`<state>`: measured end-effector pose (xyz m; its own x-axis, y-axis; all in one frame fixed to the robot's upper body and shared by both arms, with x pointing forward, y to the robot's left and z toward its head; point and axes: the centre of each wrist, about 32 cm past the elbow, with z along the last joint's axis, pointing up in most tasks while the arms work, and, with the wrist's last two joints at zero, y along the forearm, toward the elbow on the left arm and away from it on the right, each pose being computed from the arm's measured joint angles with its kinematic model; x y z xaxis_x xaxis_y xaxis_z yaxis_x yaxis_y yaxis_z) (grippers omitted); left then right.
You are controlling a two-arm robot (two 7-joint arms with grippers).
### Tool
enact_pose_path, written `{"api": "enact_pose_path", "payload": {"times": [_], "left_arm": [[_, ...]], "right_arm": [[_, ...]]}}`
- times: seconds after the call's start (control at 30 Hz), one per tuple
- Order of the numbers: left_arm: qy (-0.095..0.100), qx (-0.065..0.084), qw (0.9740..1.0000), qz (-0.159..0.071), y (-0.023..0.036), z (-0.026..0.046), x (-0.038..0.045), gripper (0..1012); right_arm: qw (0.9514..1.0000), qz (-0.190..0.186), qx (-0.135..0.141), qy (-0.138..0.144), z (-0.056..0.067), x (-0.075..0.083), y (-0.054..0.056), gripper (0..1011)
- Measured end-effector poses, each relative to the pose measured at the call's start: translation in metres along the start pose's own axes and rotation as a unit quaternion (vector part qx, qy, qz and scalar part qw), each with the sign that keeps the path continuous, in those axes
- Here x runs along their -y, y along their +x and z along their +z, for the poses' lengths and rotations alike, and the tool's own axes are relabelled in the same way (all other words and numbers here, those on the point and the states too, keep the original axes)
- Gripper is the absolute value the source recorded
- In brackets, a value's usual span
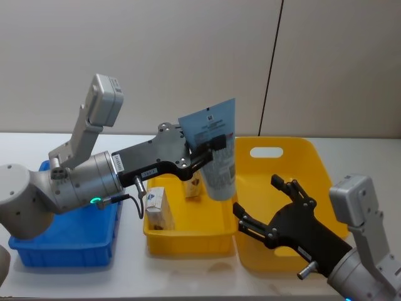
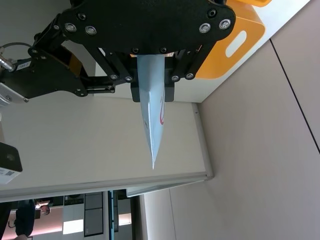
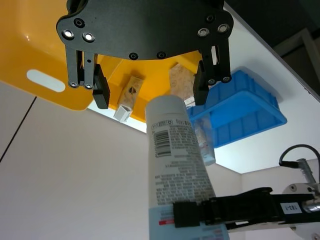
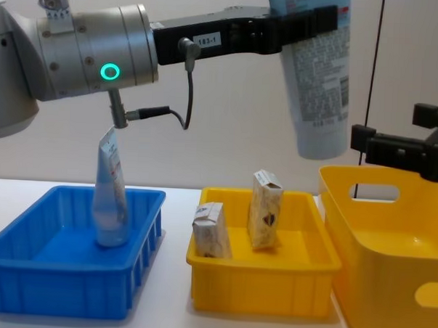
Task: Bimanual collaborative sorting of washing and personal care products
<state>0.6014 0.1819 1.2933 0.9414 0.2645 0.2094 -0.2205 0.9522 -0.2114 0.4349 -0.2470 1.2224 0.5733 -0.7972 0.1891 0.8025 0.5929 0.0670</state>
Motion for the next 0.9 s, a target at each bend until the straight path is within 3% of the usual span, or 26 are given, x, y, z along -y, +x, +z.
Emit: {"api": "enact_pose_path", "payload": {"times": [0.43, 0.9], "left_arm": [[0.000, 0.000, 1.0000, -0.001, 0.0000, -0.0002, 0.0004, 218], [0.000, 0.000, 1.0000, -0.002, 0.0002, 0.0000, 0.0004, 218]], "right_arm": [[0.9996, 0.008, 0.028, 0.006, 0.009, -0.006, 0.007, 1002], [0.9986, 0.036, 0.038, 0.006, 0.007, -0.023, 0.019, 1002]]}}
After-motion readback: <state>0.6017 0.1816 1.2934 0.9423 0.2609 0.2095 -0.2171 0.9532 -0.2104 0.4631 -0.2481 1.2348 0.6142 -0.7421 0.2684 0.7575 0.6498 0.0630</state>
